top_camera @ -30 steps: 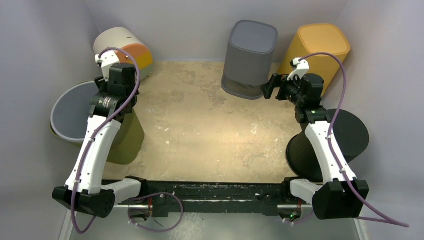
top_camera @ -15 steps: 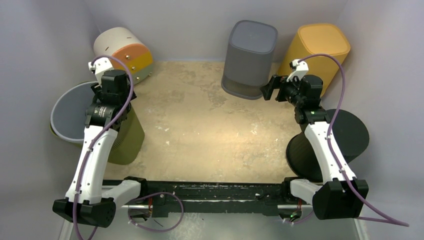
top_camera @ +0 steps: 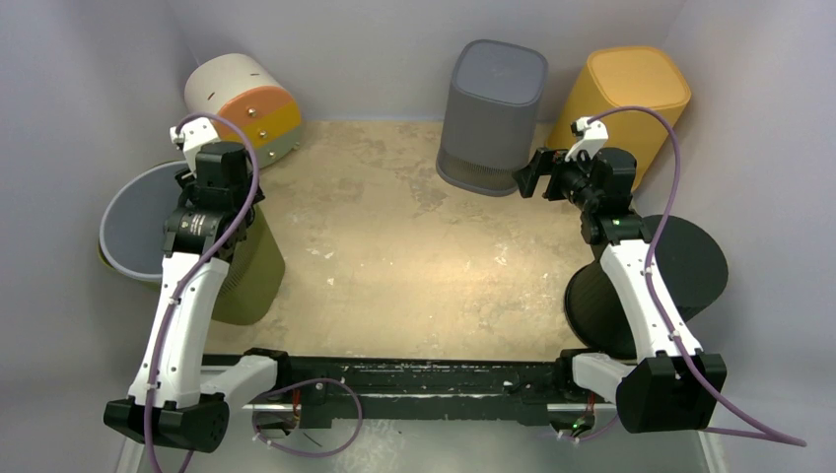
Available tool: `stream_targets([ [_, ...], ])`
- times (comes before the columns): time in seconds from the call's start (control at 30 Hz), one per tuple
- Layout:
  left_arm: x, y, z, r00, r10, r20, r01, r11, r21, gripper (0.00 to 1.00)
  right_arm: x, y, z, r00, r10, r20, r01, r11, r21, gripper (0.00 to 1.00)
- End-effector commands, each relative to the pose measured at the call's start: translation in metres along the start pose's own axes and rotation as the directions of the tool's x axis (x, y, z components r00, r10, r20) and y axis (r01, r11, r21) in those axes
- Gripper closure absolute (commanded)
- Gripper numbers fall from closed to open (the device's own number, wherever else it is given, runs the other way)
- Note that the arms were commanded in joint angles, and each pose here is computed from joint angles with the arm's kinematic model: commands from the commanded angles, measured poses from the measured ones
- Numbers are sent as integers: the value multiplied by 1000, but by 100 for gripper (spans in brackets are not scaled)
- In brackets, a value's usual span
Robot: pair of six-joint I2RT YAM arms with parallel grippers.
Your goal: Turn the large container upside down
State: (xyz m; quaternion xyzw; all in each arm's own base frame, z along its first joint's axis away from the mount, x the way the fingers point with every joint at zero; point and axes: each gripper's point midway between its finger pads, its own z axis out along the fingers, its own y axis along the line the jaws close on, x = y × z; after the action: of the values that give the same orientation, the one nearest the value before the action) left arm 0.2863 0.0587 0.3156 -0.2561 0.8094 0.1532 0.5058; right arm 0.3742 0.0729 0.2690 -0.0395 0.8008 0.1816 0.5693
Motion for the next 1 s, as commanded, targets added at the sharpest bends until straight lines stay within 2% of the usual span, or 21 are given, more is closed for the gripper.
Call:
stream_targets([
  [0.0, -5, 3, 0, 1000, 13, 8, -13, 1000, -9, 44, -13, 8, 0, 998, -23, 50, 24, 999, -33, 0],
  [0.3, 34, 8, 26, 998, 42, -52, -44, 998, -40, 51, -13, 8, -1, 998, -25, 52, 27, 999, -30, 0],
  [0.37, 37, 7, 30, 998, 40, -55, -42, 998, -36, 61, -14, 8, -1, 998, -26, 53, 27, 999, -30, 0],
  [0.43, 34, 7, 32, 998, 37, -46, -39, 999, -35, 77, -14, 7, -1, 998, -27, 53, 29, 999, -29, 0],
  [0.5, 29, 8, 33, 999, 37, -36, -38, 998, -45, 97, -14, 7, -1, 998, -27, 54, 28, 999, -26, 0],
  [0.53, 25, 8, 32, 999, 39, -26, -40, 998, -46, 100, -15, 7, -1, 998, -28, 54, 29, 999, -26, 0],
  [0.67, -9, 6, 24, 998, 48, 29, -46, 998, -47, 100, -15, 6, 0, 998, -25, 52, 26, 999, -26, 0],
  [0.83, -96, 12, -13, 988, 34, 148, -26, 998, -60, 100, -15, 5, 2, 998, -23, 52, 24, 1000, -17, 0],
  [0.97, -167, 16, -56, 965, -33, 260, 38, 999, -13, 100, -12, 3, 2, 999, -22, 45, 23, 1000, -7, 0],
])
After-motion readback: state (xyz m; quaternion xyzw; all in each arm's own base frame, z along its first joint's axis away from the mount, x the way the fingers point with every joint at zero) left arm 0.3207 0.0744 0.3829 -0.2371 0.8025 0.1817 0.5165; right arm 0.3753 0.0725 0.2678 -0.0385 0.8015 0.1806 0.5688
